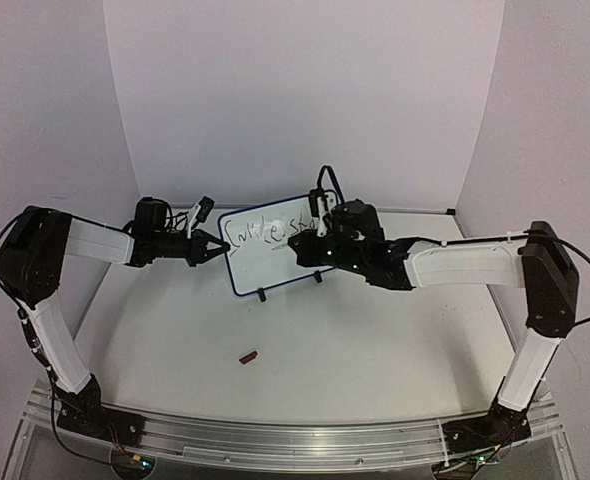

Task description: Write a sentence on the whiteboard

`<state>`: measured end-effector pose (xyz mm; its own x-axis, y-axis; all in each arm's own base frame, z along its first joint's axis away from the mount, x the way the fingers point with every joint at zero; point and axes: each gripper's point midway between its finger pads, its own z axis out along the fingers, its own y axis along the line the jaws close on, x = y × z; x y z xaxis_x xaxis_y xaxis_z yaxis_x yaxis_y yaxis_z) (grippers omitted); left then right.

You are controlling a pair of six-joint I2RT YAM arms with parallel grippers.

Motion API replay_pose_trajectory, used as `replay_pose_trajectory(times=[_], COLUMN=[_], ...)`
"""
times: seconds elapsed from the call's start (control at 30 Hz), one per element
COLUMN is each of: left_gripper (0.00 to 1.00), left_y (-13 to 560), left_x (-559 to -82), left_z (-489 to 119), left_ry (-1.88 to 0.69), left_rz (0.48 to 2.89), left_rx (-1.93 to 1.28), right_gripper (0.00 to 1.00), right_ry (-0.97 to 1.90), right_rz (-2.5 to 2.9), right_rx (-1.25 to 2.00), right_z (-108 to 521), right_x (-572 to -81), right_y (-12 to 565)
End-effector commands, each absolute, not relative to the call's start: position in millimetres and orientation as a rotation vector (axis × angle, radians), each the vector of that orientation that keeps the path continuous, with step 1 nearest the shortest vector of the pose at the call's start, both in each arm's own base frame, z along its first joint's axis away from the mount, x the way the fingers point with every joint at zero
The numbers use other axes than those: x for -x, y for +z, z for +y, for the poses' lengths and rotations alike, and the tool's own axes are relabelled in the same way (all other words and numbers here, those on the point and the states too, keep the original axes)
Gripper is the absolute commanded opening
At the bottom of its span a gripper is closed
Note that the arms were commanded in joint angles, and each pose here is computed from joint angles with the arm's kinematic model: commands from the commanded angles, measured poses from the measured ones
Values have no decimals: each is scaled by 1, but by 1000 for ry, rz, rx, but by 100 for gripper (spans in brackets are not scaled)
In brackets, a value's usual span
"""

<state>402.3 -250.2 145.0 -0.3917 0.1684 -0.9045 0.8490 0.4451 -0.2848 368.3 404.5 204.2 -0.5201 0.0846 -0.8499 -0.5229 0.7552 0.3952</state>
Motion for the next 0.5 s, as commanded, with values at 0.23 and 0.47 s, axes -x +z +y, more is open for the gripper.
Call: replay_pose_trajectory(times=[0.23,0.47], left_gripper=[0,0], left_y=[124,124], left_x=[-409,-409], left_z=[-240,-240], left_ry=[-877,-876], left_rz=[1905,1904], left_rx=[-856,-857], right_gripper=[0,0], right_ry=[844,865], right_rz=[1956,1975], right_rx=[407,429], right_z=[460,474], right_x=[-373,-377], right_y=[188,176])
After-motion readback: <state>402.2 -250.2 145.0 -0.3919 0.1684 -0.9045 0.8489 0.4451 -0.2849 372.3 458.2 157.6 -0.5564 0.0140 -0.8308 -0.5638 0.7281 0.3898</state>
